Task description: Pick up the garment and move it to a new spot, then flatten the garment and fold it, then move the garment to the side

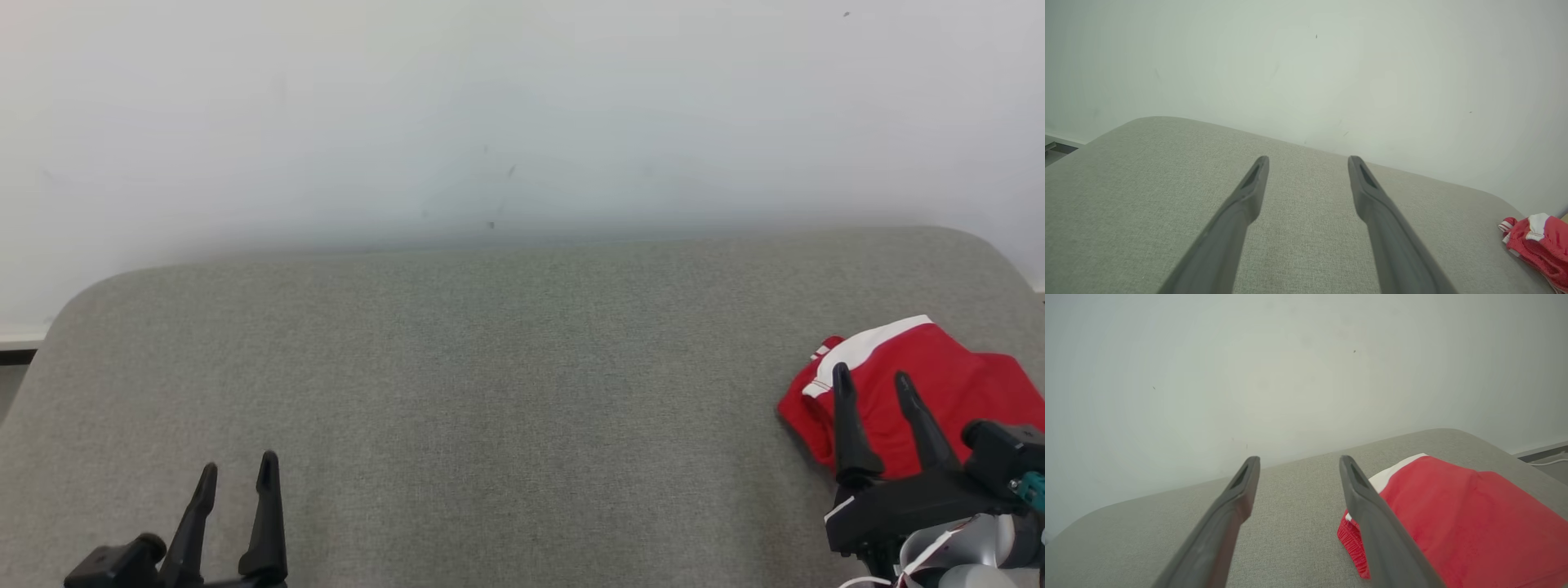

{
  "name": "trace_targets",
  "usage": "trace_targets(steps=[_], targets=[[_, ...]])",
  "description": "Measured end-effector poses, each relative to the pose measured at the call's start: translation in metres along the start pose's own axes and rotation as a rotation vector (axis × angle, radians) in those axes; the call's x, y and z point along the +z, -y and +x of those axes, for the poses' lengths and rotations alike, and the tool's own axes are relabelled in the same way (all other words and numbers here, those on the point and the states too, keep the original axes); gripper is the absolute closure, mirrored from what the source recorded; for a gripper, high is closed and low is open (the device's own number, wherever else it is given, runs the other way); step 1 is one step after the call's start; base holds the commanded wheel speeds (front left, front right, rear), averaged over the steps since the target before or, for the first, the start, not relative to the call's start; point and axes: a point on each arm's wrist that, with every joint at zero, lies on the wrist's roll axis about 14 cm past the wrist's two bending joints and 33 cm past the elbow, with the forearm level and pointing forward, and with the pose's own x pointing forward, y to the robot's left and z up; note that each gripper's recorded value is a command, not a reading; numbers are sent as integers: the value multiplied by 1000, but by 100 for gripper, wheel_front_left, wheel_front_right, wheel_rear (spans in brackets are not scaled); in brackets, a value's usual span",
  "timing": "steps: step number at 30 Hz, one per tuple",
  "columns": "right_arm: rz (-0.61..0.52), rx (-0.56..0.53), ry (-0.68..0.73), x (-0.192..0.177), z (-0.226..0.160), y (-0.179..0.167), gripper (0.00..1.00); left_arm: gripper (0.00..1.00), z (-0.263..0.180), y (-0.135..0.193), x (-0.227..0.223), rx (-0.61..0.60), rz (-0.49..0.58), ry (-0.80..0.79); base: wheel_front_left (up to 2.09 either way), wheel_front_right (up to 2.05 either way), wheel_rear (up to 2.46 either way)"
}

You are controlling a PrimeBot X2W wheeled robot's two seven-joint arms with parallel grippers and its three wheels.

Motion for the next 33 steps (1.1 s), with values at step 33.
trace_targets(steps=[33], targets=[[31,85,-31,-37,-4,-26,0,0,-7,-23,-17,79,59,-75,0,0,0]])
